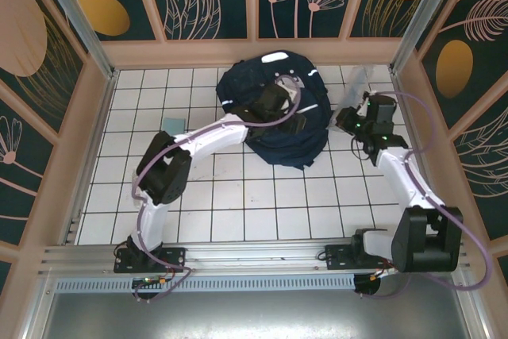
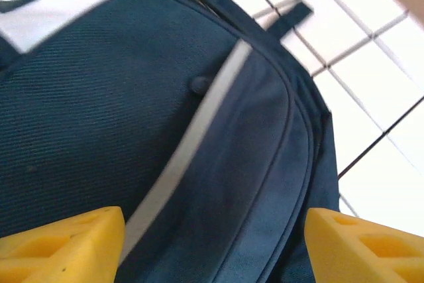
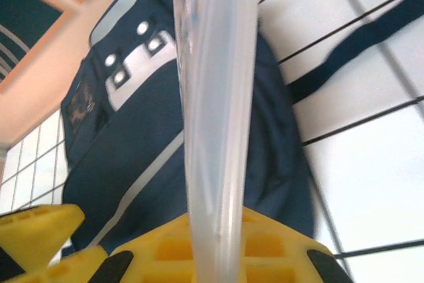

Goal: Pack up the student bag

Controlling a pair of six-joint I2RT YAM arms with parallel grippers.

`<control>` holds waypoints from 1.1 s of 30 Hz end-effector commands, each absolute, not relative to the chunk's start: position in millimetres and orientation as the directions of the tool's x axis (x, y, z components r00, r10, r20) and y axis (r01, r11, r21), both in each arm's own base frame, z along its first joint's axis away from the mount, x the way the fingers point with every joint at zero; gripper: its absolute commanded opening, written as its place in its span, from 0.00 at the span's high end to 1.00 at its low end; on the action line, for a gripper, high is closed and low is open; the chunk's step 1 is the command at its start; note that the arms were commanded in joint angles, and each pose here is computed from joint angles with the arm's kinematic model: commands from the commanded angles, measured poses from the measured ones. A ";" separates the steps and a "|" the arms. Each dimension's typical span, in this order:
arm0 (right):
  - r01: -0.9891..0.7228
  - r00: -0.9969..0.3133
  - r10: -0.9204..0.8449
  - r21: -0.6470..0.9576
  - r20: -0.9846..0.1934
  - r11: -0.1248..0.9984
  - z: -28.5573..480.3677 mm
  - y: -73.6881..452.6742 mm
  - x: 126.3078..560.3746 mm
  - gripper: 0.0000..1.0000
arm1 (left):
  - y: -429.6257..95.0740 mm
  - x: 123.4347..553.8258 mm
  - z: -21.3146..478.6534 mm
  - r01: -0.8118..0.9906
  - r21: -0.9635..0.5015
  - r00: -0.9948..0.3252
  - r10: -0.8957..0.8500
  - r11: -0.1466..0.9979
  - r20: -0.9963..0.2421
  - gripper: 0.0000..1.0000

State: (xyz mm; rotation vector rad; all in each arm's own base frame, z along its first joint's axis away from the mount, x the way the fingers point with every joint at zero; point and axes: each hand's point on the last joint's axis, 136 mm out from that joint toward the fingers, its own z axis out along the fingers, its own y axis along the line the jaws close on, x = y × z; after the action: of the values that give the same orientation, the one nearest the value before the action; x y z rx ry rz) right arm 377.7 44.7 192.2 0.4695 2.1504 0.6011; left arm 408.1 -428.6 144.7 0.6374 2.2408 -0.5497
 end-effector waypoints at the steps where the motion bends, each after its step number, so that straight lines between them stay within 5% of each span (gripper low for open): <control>1: 0.175 -0.555 0.526 0.527 -0.645 0.832 189.3 18.3 364.0 1.00 | -428.3 404.7 125.2 0.686 0.022 -0.510 0.502 0.727 -0.699 0.26; 12: 0.175 -0.505 0.589 0.594 -0.630 0.785 189.3 2.0 349.4 1.00 | -399.5 438.4 55.1 0.605 0.308 -0.505 0.653 0.734 -0.564 0.29; 13: 0.163 -0.508 0.588 0.601 -0.629 0.783 189.6 4.4 348.9 1.00 | -397.3 440.2 49.4 0.600 0.320 -0.509 0.659 0.733 -0.554 0.36; 15: 0.135 -0.514 0.583 0.612 -0.629 0.779 190.4 9.1 348.6 1.00 | -398.9 441.0 44.2 0.602 0.318 -0.519 0.662 0.732 -0.541 0.70; 18: 0.110 -0.517 0.580 0.623 -0.629 0.774 191.0 13.8 347.6 1.00 | -412.4 435.3 57.2 0.631 0.230 -0.528 0.628 0.741 -0.572 1.00; 27: 0.007 -0.546 0.581 0.690 -0.604 0.724 187.7 43.3 349.6 1.00 | -433.6 432.0 195.0 0.645 -0.090 -0.523 0.353 0.759 -0.776 1.00; 33: -0.043 -0.571 0.566 0.710 -0.595 0.703 186.5 71.2 353.2 1.00 | -415.9 448.1 242.2 0.604 -0.328 -0.599 0.141 0.727 -0.789 1.00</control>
State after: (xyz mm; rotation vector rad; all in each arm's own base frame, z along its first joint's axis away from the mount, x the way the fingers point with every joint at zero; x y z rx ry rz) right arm 347.3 57.8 176.3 0.4396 2.0828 0.8148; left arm 446.5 -412.8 179.5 0.6859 2.2257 -0.5046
